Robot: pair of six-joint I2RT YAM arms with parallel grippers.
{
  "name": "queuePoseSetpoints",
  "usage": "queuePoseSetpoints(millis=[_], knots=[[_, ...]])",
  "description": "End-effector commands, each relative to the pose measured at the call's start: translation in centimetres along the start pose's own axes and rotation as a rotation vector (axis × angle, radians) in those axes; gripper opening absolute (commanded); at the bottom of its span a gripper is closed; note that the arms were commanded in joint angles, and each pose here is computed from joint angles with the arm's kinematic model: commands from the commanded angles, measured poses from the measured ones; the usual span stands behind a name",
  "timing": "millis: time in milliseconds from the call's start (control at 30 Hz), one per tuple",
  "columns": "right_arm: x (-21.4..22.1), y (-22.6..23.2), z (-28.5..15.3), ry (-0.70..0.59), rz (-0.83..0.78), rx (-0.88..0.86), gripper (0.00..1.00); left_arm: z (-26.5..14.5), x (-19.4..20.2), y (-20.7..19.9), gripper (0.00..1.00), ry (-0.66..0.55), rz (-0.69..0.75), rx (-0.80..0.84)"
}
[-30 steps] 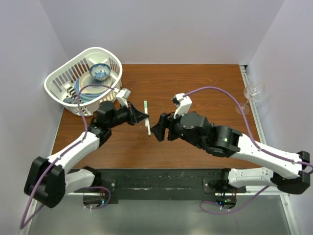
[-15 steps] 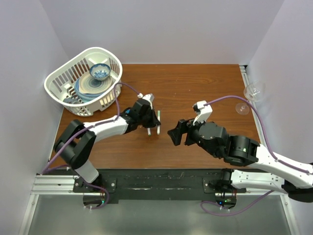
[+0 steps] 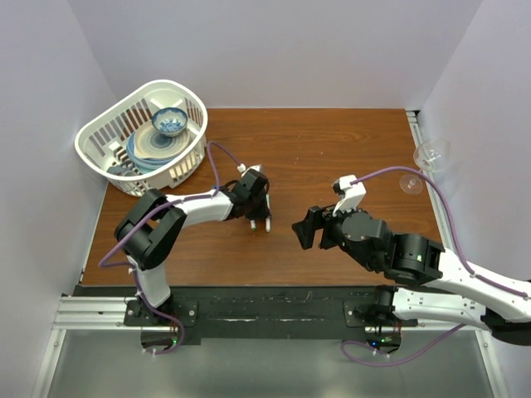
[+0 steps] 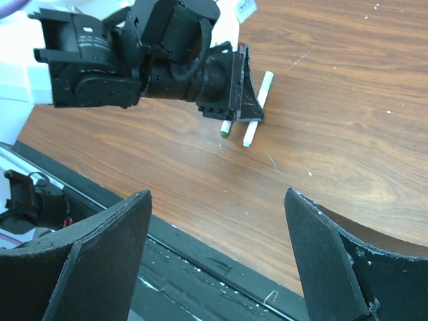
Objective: Insert the pens into the pen caps
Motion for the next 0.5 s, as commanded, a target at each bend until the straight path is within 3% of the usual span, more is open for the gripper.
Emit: queuePoseSetpoints(millis=[0, 267, 333, 467], knots=[[-0.2, -0.4, 0.0, -0.020, 0.006, 0.024, 0.84, 0.0, -0.1, 1.3, 0.21, -0.024, -0.031, -0.099], [1.0, -0.6, 0.7, 0.046, -0.033, 0.064, 0.84, -2.1, -1.6, -1.0, 0.37, -0.070, -0.027, -0.006], [1.5, -0.4, 1.3, 0.072, -0.067, 0.071, 0.85, -3.9, -2.6, -2.0, 0.50, -0.109, -0.010, 0.034], [1.3, -2.7, 3.1, 0.131, -0.106, 0.193, 0.85, -7.6, -4.6, -1.8, 0.60, -0.200, 0.045, 0.017]])
Point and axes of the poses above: each gripper's point midway between its finger pads, its own z axis out along the fingers, its own y axis along the line the jaws close on, x = y × z, the point moved 3 cm from there along -z, back along the fingers, and after that the axes turned 7 degrees about -z, right-handed, at the moved point
